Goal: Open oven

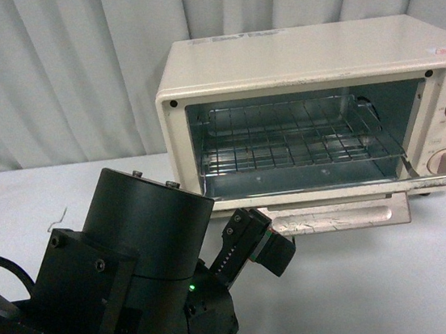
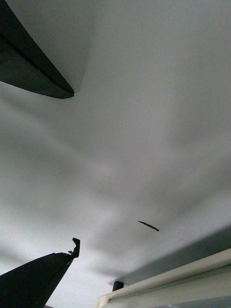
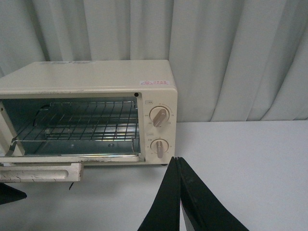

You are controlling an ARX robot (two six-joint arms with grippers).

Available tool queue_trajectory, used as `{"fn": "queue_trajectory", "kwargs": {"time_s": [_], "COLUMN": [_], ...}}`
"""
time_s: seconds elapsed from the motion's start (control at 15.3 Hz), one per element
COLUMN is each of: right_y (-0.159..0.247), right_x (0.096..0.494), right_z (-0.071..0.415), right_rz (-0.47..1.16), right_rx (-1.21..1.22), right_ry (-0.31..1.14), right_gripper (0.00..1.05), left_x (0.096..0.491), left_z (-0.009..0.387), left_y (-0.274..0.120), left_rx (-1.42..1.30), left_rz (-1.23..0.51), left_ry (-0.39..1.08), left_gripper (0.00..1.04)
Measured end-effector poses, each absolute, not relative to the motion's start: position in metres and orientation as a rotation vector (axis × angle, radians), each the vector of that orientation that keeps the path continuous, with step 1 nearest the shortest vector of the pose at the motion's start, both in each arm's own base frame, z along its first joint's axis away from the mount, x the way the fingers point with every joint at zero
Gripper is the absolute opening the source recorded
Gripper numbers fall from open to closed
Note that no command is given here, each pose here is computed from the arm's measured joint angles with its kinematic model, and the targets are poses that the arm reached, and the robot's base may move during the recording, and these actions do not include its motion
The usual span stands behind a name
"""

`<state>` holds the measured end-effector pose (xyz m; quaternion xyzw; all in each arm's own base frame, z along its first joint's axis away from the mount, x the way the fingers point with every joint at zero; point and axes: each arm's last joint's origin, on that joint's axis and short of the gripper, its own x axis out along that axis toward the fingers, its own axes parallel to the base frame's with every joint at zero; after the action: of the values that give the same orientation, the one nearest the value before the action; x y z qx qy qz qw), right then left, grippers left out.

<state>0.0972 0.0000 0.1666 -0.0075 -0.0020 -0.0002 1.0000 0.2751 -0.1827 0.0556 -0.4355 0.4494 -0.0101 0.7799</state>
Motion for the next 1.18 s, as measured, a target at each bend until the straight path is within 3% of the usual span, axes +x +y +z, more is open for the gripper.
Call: {"fn": "queue_trajectory", "kwargs": {"time_s": [0.13, 0.65, 0.92, 1.18], "right_y": [0.0, 0.0, 0.0, 0.0], "right_x": [0.097, 0.097, 0.097, 0.097], "right_z": [0.167, 0.167, 0.167, 0.167], "right_rz": [-0.001, -0.001, 0.0, -0.001], "right_rx": [-0.015, -0.015, -0.015, -0.015], "right_ry": [-0.004, -0.005, -0.005, -0.003], "right_gripper": [0.15, 0.98, 0.98, 0.98], "left_x": [0.275, 0.275, 0.275, 0.256], "left_z": [0.056, 0.056, 0.056, 0.043], "left_y": [-0.183, -0.183, -0.183, -0.168], "left_rx": [-0.941, -0.941, -0.941, -1.075], "left_rz": [-0.022, -0.022, -0.022, -0.143], "left_ry": [0.971, 0.971, 0.971, 0.714], "left_gripper": [0.98, 0.98, 0.98, 0.98]}}
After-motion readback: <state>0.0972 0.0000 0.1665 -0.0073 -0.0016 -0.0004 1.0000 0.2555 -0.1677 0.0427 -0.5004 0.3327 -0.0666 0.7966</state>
